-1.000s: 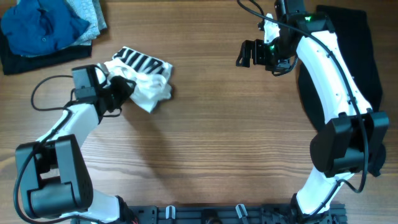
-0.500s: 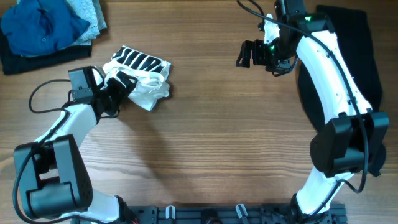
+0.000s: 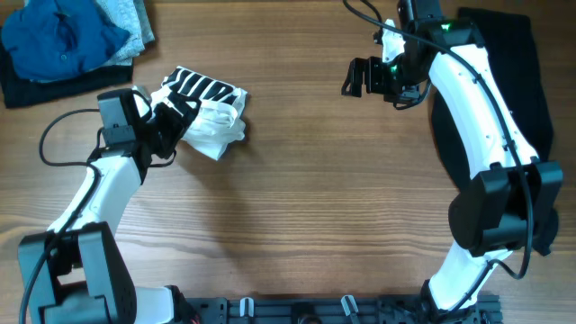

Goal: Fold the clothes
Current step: 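Carry the folded shirt with the left gripper toward the top-left clothes stack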

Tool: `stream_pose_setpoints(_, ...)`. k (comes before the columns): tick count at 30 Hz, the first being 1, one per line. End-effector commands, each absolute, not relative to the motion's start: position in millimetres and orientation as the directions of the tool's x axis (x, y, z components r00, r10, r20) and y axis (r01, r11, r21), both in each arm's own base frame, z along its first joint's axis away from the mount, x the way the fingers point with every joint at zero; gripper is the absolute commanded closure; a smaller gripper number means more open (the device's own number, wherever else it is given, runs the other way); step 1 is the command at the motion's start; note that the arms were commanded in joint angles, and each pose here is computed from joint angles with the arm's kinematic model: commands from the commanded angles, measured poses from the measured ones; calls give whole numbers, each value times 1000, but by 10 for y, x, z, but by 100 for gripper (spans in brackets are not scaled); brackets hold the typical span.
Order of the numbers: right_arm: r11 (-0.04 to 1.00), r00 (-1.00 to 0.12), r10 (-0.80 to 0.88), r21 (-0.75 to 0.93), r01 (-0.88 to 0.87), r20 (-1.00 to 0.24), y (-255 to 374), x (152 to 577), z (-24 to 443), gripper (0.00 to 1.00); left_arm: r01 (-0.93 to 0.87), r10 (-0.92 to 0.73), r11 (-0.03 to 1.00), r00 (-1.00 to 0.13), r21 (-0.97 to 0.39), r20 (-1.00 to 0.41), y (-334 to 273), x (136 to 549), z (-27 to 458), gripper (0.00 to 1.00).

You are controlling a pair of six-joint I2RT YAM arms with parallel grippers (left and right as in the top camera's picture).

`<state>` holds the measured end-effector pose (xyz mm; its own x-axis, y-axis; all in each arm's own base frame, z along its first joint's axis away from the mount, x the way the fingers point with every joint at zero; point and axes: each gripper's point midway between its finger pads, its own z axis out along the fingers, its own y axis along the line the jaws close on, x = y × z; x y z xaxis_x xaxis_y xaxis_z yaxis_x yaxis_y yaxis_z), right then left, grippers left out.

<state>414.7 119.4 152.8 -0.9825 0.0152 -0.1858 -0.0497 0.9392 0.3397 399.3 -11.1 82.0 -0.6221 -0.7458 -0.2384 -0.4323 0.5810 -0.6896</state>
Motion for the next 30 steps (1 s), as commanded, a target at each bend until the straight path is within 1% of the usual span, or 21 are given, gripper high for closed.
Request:
stream_pose_setpoints(1, 939, -972, -6, 333, -85, -233, 1203, 4186, 1647, 0, -503, -782, 568, -577, -652, -236, 1, 3979, 721, 0)
stream_pose_setpoints(6, 939, -971, -6, 333, -87, -239, 1205, 4199, 1651, 0, -539, -799, 556, -557, -632, -227, 55, 4002, 584, 0)
stream_pose_setpoints(9, 939, -970, -5, 334, -88, -241, 1206, 4205, 1653, 0, -531, -800, 555, -551, -641, -237, 65, 4077, 532, 0)
stream_pose_setpoints(12, 938, -969, -6, 334, -91, -247, 1209, 4219, 1655, 0, -533, -822, 522, -524, -666, -225, 63, 4160, 517, 0)
stream_pose_setpoints(19, 938, -968, -6, 334, -91, -249, 1209, 4224, 1657, 0, -474, -802, 547, -533, -690, -269, -91, 4288, 591, 0)
stream_pose_setpoints(22, 938, -968, -6, 333, -92, -250, 1209, 4225, 1657, 0, -524, -820, 531, -517, -667, -247, -164, 4262, 478, 0)
stream_pose_setpoints(26, 938, -968, -14, 331, -99, -250, 1210, 4219, 1655, 0, -583, -835, 498, -521, -642, -175, -277, 4193, 240, 0)
stream_pose_setpoints(30, 938, -967, -21, 330, -107, -253, 1209, 4219, 1655, 0, -631, -846, 481, -517, -609, -132, -277, 4129, 19, 0)
